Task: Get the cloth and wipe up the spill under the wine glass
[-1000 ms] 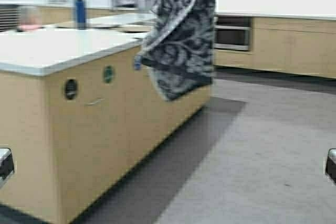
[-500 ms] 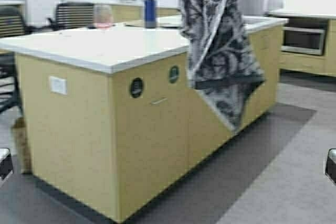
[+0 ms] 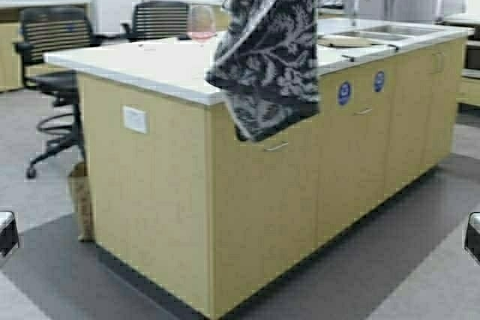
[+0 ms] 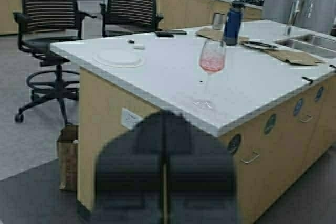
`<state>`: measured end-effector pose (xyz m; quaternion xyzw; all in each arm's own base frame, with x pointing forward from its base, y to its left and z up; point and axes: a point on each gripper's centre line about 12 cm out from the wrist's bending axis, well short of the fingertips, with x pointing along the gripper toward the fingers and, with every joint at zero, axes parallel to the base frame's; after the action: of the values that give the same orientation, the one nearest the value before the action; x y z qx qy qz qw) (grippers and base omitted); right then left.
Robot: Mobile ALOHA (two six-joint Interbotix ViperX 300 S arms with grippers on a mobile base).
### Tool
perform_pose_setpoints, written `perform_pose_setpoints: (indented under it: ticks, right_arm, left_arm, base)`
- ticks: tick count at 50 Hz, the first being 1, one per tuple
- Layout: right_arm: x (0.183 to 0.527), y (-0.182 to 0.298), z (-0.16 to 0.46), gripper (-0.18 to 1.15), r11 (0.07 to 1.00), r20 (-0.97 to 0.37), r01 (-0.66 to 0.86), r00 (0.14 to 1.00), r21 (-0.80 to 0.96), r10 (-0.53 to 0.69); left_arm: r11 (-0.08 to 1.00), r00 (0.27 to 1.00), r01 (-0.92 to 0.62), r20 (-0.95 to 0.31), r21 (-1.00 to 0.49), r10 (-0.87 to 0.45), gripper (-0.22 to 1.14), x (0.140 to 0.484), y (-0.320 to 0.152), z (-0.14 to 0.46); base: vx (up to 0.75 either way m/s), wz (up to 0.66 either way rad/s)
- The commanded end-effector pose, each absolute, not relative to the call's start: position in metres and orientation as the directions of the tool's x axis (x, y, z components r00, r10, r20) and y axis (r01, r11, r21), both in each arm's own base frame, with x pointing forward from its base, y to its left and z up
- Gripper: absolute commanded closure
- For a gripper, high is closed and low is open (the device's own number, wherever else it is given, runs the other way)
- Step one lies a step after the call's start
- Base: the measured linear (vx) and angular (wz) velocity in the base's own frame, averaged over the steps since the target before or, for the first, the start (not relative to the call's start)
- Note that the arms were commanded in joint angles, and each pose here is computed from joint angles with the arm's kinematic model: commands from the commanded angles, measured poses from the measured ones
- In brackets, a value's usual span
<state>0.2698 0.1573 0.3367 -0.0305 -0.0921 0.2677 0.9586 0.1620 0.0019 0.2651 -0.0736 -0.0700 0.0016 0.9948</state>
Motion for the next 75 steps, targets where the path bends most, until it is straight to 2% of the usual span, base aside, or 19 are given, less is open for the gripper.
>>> perform_pose_setpoints:
  ticks: [1,13,19,31,55,75]
  right_arm:
    - [0.279,0.148,0.35,0.91,0.877,0.204,-0.468,0.853,-0.104,0.48]
    - [0.281,0.125,0.341,0.91,0.907,0.186,-0.408,0.888,-0.105,0.421]
    - [0.278,0.116,0.341,0.91,0.917,0.192,-0.387,0.896,-0.101,0.399]
    - [0.277,0.114,0.346,0.91,0.92,0.209,-0.378,0.896,-0.1,0.391]
    - [0.278,0.111,0.349,0.91,0.923,0.225,-0.37,0.895,-0.101,0.384]
    - [0.274,0.108,0.354,0.91,0.926,0.245,-0.362,0.893,-0.104,0.377]
  left_arm:
    - [0.987,0.988,0.008,0.156,-0.158,0.017,0.89,0.169,0.002,0.271]
    - [0.983,0.993,0.007,0.121,-0.186,0.015,0.89,0.182,0.002,0.265]
    - [0.989,0.996,0.02,0.093,-0.145,-0.006,0.89,0.195,0.0,0.266]
    - [0.993,0.997,0.079,0.025,-0.089,-0.077,0.89,0.231,-0.012,0.26]
    - [0.984,0.985,0.156,-0.066,-0.092,-0.162,0.89,0.27,-0.033,0.22]
    - [0.941,0.938,0.32,-0.103,-0.108,-0.331,0.89,0.308,-0.087,0.171]
  base:
    - [0.07,0.19]
    - [0.1,0.23]
    - [0.15,0.21]
    - [0.18,0.13]
    - [0.21,0.07]
    - [0.23,0.03]
